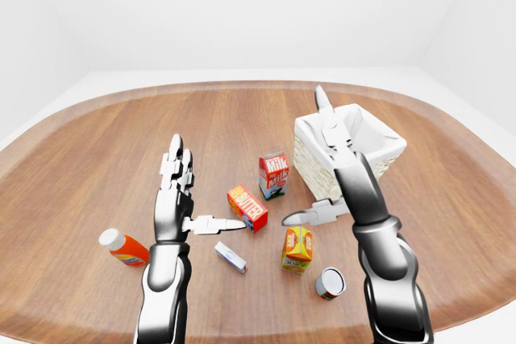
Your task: Pick up the alphabet soup and the tomato sauce, and put them in the basket.
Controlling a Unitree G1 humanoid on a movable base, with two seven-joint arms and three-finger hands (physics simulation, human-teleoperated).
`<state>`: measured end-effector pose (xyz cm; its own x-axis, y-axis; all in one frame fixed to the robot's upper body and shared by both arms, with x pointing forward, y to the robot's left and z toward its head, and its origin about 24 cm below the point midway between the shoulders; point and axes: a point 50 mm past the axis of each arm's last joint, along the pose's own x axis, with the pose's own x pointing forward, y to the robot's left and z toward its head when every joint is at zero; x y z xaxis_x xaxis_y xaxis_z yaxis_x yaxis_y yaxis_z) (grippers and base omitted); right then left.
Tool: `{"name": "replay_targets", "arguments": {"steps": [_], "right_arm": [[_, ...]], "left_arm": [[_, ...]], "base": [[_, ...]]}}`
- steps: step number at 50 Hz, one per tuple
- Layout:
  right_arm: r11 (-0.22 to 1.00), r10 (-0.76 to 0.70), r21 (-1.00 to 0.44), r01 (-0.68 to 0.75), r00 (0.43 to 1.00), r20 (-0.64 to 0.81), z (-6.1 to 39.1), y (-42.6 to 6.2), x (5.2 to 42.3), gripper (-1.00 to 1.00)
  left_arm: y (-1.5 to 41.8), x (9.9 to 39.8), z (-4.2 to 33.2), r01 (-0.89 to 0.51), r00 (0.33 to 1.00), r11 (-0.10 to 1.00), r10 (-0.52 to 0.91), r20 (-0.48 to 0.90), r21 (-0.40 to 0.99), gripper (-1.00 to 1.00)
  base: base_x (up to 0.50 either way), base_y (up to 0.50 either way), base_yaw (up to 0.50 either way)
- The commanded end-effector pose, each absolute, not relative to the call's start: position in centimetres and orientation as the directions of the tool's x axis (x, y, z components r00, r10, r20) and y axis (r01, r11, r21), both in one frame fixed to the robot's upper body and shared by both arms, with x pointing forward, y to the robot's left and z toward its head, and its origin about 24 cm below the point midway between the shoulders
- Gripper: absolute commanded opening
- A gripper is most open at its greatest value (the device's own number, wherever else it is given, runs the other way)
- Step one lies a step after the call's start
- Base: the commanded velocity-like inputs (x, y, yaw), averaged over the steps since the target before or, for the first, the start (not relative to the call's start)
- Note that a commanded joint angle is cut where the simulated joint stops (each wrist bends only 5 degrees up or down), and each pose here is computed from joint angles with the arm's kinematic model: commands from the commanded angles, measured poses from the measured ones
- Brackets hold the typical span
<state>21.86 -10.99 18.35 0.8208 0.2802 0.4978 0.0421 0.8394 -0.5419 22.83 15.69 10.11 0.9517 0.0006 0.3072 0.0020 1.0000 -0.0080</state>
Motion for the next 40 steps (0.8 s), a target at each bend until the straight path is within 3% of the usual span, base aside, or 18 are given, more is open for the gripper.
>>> {"name": "replay_targets", "arguments": {"steps": [1, 26, 33, 35, 40], "right_arm": [[0.840, 0.277, -0.541, 0.035, 0.830, 0.484, 17.4, -11.2, 20.6, 1.00], [0.855, 0.241, -0.516, 0.040, 0.852, 0.464, 16.1, -12.4, 18.0, 1.00], [0.870, 0.210, -0.493, 0.023, 0.887, 0.411, 14.2, -12.7, 17.8, 1.00], [0.877, 0.175, -0.480, 0.009, 0.926, 0.336, 12.0, -12.8, 18.2, 1.00], [0.896, 0.200, -0.443, -0.007, 0.900, 0.389, 13.4, -12.5, 17.7, 1.00]], "left_arm": [[15.9, 22.9, 10.3, -0.014, 0.949, 1.000, 0.014, 0.316, -0.002, 1.00], [15.9, 22.9, 10.3, -0.014, 0.949, 1.000, 0.013, 0.316, -0.001, 1.00], [15.9, 22.9, 10.3, -0.014, 0.949, 1.000, 0.014, 0.316, -0.001, 1.00], [15.9, 22.9, 10.3, -0.013, 0.949, 1.000, 0.013, 0.316, -0.001, 1.00], [15.9, 22.9, 10.3, -0.013, 0.949, 1.000, 0.012, 0.316, -0.001, 1.00]], "base": [[0.00, 0.00, 0.00], [0.00, 0.00, 0.00], [0.00, 0.00, 0.00], [0.00, 0.00, 0.00], [0.00, 0.00, 0.00]]}}
